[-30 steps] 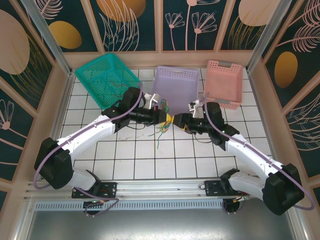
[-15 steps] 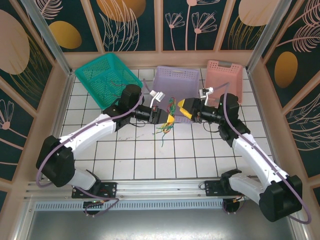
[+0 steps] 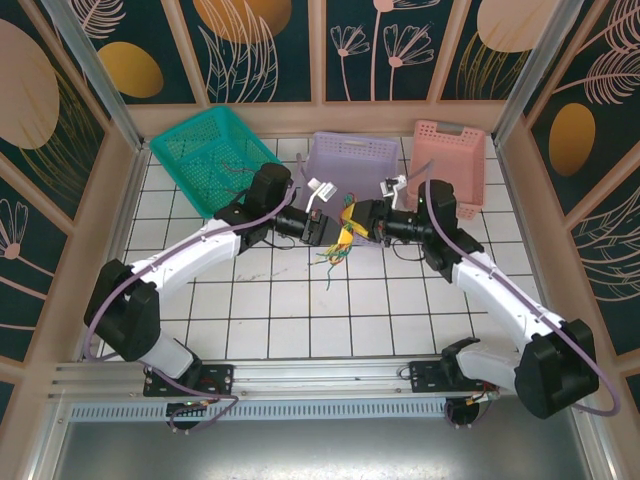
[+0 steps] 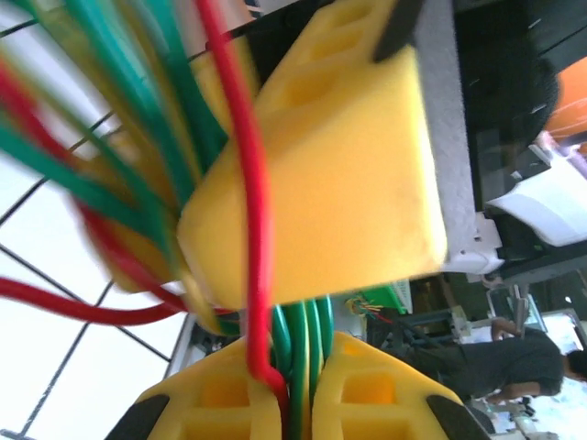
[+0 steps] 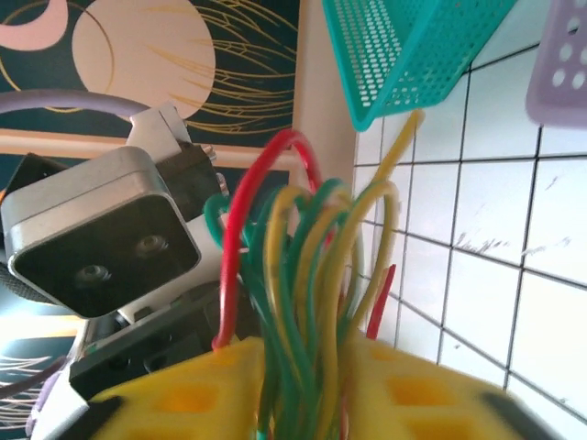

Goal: Untangle the cables

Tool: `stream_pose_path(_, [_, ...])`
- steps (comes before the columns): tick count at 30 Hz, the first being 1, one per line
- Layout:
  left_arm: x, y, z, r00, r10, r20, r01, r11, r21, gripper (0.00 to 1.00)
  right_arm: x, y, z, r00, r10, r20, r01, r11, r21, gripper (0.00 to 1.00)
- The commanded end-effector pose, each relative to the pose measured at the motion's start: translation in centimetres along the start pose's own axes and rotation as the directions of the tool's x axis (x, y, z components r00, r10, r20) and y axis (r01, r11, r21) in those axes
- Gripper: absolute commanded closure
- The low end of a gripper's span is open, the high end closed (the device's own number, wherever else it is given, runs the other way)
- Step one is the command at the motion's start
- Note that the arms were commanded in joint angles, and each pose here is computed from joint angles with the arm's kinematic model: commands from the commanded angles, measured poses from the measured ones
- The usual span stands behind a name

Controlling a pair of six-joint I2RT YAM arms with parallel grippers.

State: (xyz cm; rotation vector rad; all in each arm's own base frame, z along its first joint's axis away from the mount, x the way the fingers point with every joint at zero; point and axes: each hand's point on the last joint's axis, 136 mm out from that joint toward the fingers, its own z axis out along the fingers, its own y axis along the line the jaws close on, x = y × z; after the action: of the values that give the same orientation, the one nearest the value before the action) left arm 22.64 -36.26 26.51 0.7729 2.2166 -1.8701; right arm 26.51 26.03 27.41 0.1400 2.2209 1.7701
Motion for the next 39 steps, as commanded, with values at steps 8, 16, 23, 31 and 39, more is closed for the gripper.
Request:
stream_pose_path(8, [-0.2,6.9,-0.5,0.992,0.100,-0.078,-0.126,0.821,-0.556,1.00,-3.6,-6.1,-2.4,0.969,0.059,0.241,-0.183,0.828,0.530,1.00])
stream_pose_path(16, [-1.9,10.6,-5.2,0.943,0.287,-0.170,-0.245,0.251,-0.936,1.00,-3.1,-9.1,-5.1,0.814,0.315,0.489,-0.578,0.536,0.616,1.00])
stream_pose_path(23, [-1.3,10.2,-5.4,0.847,0.379,-0.373,-0.382,-0.055,-0.923,1.00,-0.4,-9.1,-4.3,0.628,0.567,0.533,-0.772,0.371,0.516,1.00])
stream_pose_path(31, [-0.4,6.6,-3.1,0.819,0.498,-0.284,-0.424,0.193,-0.885,1.00,-2.6,-8.8,-4.7,0.716,0.505,0.481,-0.698,0.526,0.487,1.00])
stream_pose_path(39, [3.1,5.2,0.0,0.889,0.411,-0.200,-0.426,0.584,-0.691,1.00,-5.2,-5.9,-10.0,0.862,0.153,0.484,-0.402,0.789,0.465,0.28])
